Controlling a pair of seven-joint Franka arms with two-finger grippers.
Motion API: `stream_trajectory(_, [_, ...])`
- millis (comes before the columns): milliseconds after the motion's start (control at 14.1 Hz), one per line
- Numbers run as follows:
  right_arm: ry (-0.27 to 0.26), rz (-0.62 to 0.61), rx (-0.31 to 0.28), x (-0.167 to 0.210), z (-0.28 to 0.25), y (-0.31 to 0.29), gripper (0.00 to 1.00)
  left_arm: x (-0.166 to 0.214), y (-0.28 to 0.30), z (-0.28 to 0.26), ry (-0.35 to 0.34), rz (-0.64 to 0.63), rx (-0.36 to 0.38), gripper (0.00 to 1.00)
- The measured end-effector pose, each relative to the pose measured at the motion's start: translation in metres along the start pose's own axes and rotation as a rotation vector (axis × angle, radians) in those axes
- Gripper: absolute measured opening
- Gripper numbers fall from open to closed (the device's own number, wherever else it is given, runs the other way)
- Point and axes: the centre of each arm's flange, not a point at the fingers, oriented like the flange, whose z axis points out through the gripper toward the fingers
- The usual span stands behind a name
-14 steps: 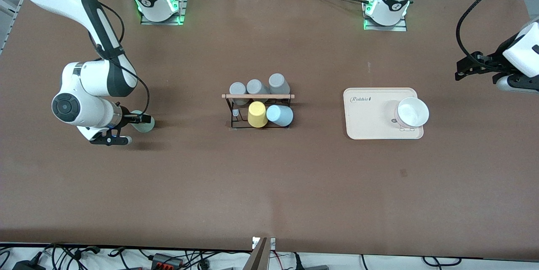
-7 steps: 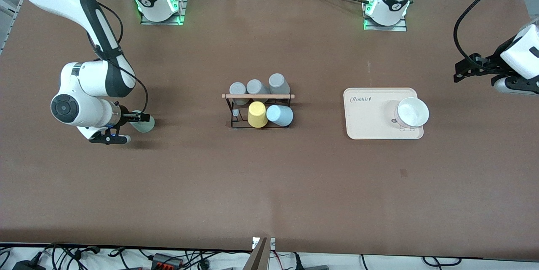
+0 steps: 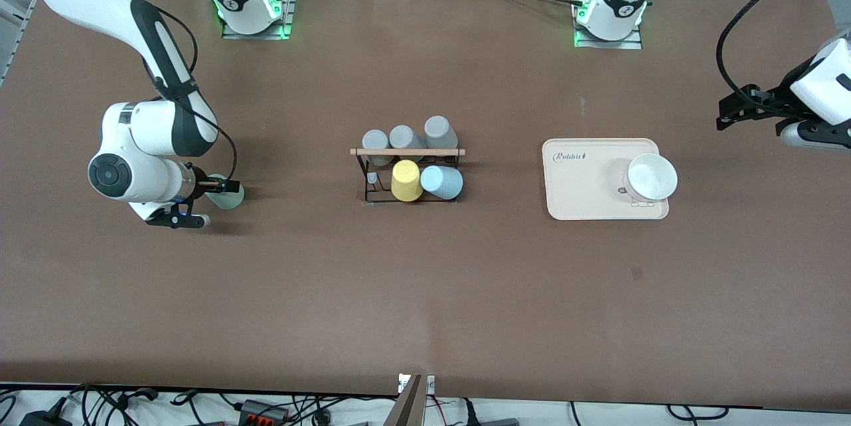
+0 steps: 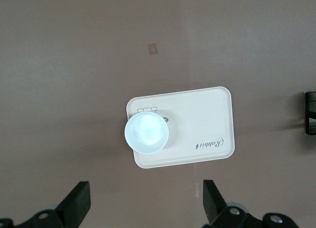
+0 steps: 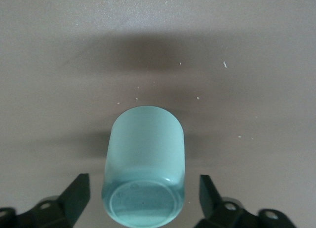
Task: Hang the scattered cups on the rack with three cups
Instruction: 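Close the right gripper on the pale green cup and lift it, then carry the green cup with the right gripper to the rack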
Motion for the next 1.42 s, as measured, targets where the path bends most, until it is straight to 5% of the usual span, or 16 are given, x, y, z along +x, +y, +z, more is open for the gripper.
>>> stream_trajectory(142, [-0.001,0.001,0.0,0.0,0.001,0.0,0.69,0.001,0.0,-0.001,0.007,0.006,0.001,1.0])
stream_trajectory(213, [0.002,0.002,0.0,0.0,-0.001,0.0,0.66,0.001,0.0,-0.001,0.011,0.008,0.001,1.0])
stream_trajectory(638, [0.047,-0.013,0.003,0.007,-0.032,-0.01,0.66,0.002,0.001,-0.001,0.016,0.01,0.002,1.0])
stream_trajectory(1064, [0.115,-0.086,-0.015,-0.019,-0.21,-0.107,0.66,0.002,0.002,-0.001,0.016,0.013,0.002,1.0])
stream_trajectory(1418, [0.089,0.047,0.071,-0.05,-0.218,-0.21,0.66,0.002,0.003,-0.001,0.017,0.015,0.002,1.0])
